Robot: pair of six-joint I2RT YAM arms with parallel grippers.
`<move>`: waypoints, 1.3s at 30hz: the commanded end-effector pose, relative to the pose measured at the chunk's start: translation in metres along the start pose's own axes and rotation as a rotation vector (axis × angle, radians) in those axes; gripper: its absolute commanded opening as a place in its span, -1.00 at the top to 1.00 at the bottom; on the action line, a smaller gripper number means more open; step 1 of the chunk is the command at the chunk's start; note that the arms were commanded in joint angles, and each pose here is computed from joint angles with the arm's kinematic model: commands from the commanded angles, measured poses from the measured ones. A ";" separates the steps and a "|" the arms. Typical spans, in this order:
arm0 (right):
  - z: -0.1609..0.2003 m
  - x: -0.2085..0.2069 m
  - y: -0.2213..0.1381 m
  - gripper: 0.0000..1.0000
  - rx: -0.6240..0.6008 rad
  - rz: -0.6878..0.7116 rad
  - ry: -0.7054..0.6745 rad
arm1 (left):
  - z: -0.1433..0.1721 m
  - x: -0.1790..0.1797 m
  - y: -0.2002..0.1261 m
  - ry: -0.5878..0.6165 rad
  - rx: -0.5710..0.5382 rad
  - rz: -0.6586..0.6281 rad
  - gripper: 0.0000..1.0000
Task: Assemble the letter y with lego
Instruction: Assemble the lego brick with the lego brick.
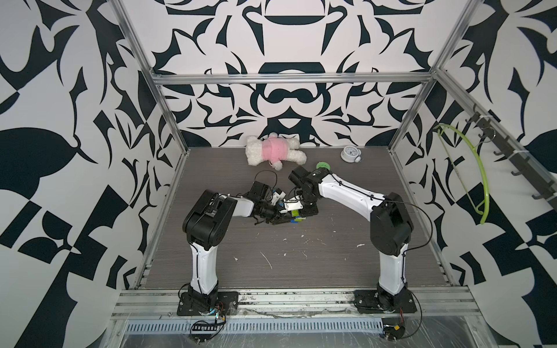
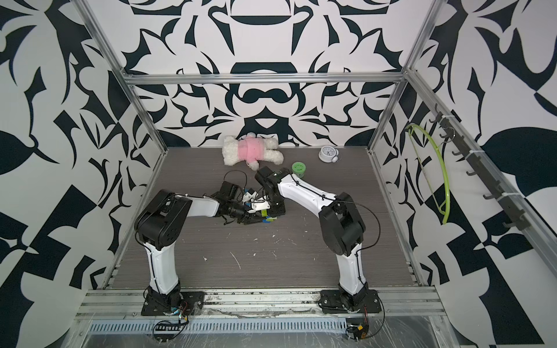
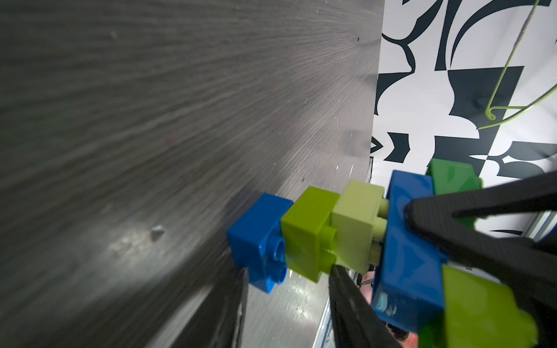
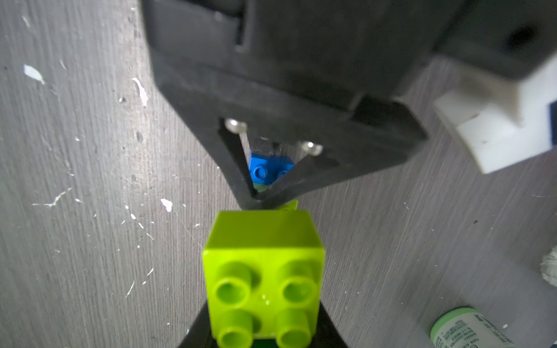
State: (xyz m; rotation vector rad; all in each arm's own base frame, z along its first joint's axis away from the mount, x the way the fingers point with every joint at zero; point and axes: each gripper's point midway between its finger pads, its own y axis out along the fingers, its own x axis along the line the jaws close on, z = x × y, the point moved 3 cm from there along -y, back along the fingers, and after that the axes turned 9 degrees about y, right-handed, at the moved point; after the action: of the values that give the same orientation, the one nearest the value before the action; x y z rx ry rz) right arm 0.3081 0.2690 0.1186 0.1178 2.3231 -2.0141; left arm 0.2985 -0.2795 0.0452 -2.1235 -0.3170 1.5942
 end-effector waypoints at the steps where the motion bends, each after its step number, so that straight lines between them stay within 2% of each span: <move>1: 0.000 0.002 0.002 0.84 0.018 -0.016 -0.004 | 0.073 0.097 0.001 -0.287 0.133 -0.392 0.07; 39: 0.006 0.003 0.016 0.86 0.077 -0.034 0.156 | 0.075 0.098 0.001 -0.290 0.134 -0.393 0.07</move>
State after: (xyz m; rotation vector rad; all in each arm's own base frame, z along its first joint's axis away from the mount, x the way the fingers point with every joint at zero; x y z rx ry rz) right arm 0.3113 0.2680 0.1165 0.2716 2.3680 -2.1049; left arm 0.2986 -0.2794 0.0449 -2.1238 -0.3166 1.5949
